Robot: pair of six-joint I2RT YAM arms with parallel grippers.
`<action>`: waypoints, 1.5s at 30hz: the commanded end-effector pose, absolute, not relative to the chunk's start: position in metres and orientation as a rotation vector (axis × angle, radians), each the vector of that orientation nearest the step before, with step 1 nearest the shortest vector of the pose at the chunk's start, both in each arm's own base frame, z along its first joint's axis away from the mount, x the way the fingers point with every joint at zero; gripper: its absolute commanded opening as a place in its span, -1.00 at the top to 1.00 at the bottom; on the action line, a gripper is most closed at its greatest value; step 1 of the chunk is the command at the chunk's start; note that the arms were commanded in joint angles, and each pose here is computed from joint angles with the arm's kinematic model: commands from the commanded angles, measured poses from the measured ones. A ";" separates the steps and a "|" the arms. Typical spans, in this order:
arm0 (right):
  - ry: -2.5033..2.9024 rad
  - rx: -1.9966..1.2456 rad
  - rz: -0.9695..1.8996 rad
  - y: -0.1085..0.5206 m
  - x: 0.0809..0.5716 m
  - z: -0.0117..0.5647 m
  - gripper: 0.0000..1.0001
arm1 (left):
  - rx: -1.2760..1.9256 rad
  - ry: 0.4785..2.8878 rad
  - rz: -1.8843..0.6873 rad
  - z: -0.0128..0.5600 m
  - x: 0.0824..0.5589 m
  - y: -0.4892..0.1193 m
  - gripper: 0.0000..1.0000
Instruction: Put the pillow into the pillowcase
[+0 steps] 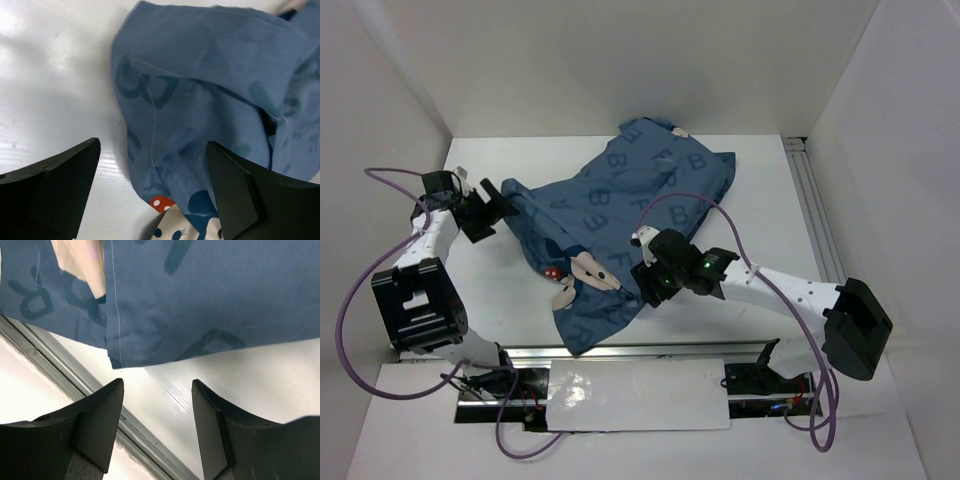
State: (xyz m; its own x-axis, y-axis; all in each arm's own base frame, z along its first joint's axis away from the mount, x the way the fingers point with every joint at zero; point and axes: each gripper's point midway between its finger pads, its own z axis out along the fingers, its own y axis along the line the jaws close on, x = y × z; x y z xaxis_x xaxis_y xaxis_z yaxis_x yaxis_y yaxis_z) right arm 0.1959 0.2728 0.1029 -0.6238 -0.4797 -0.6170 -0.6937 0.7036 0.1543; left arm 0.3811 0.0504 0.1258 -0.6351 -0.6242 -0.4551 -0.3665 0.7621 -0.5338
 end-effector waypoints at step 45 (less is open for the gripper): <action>2.220 0.231 0.382 0.122 0.503 0.157 -0.48 | -1.304 2.314 -0.208 0.086 0.281 0.026 -1.00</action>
State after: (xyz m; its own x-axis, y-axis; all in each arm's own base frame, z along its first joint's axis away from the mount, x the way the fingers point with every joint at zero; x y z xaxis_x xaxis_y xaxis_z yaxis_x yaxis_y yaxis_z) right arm 0.5177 0.1401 0.1805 -0.5577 0.2539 -0.7902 -0.0139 0.9491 0.3147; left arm 0.3001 0.0082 0.1110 -0.5050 -0.7599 -0.4093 -0.6450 0.6474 -0.4060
